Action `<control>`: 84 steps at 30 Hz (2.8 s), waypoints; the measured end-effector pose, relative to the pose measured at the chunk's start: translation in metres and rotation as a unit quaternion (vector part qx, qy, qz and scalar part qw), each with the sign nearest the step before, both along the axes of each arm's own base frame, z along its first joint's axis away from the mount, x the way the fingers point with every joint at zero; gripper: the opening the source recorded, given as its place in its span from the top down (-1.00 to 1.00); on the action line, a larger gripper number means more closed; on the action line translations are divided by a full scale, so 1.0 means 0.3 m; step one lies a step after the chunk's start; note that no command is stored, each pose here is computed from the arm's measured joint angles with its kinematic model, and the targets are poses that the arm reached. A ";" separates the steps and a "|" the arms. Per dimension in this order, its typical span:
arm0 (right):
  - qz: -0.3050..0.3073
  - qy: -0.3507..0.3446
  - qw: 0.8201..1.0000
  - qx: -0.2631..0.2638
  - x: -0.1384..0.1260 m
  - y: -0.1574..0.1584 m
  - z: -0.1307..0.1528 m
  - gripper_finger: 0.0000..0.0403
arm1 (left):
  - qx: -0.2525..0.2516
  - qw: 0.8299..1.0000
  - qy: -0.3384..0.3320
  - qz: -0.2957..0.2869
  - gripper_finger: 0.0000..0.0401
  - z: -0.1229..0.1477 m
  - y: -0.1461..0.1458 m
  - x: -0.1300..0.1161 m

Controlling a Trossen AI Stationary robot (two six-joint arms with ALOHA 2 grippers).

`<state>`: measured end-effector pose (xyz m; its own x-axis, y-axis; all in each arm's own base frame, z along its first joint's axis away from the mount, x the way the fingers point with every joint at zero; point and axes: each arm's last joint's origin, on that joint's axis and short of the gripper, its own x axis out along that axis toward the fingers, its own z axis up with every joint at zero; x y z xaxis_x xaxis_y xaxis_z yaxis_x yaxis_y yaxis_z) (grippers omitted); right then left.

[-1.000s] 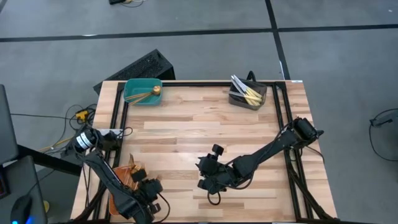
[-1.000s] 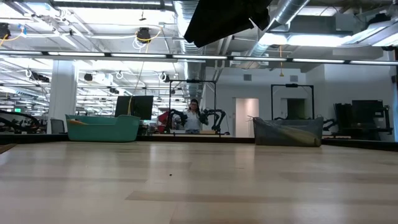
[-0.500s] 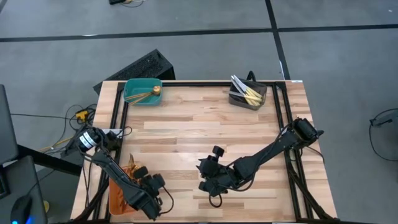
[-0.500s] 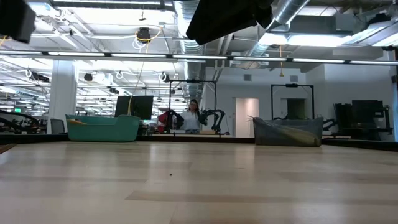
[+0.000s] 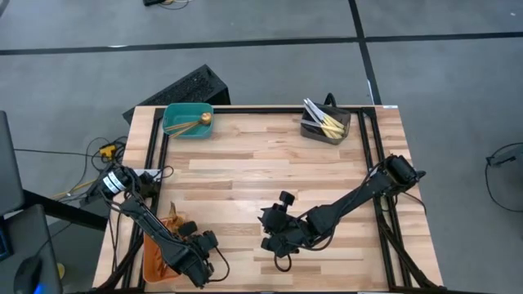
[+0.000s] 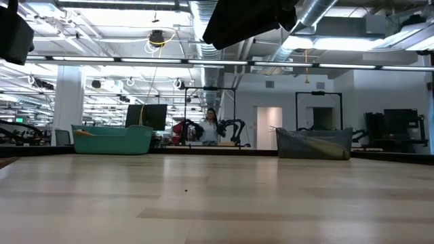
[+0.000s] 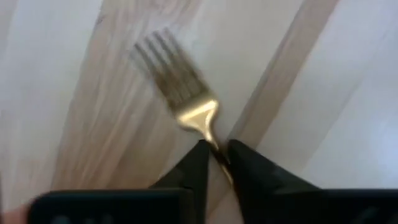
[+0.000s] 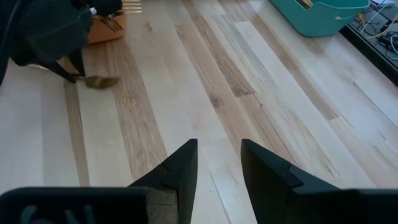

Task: Sort silverware by color (type)
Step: Put the fork into the orange bin, then return to Home Position

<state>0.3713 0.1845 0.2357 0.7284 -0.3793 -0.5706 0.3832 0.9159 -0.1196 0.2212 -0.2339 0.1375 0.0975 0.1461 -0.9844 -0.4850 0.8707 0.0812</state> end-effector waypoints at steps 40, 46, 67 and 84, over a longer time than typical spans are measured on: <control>-0.001 0.017 1.000 -0.001 0.000 -0.057 0.033 0.25 | 0.186 0.958 -0.176 0.130 1.00 0.230 -0.111 -0.295; 0.017 0.031 0.999 0.004 -0.031 -0.049 0.060 0.19 | 0.194 0.960 -0.145 0.139 0.74 0.150 -0.081 -0.316; -0.010 -0.054 0.998 -0.017 -0.391 -0.191 0.128 0.26 | 0.199 0.898 -0.390 -0.045 0.32 0.289 0.342 -0.171; 0.091 -0.304 0.945 0.074 -0.676 -0.587 0.037 0.52 | 0.213 0.751 -0.610 -0.137 0.52 0.321 0.751 -0.319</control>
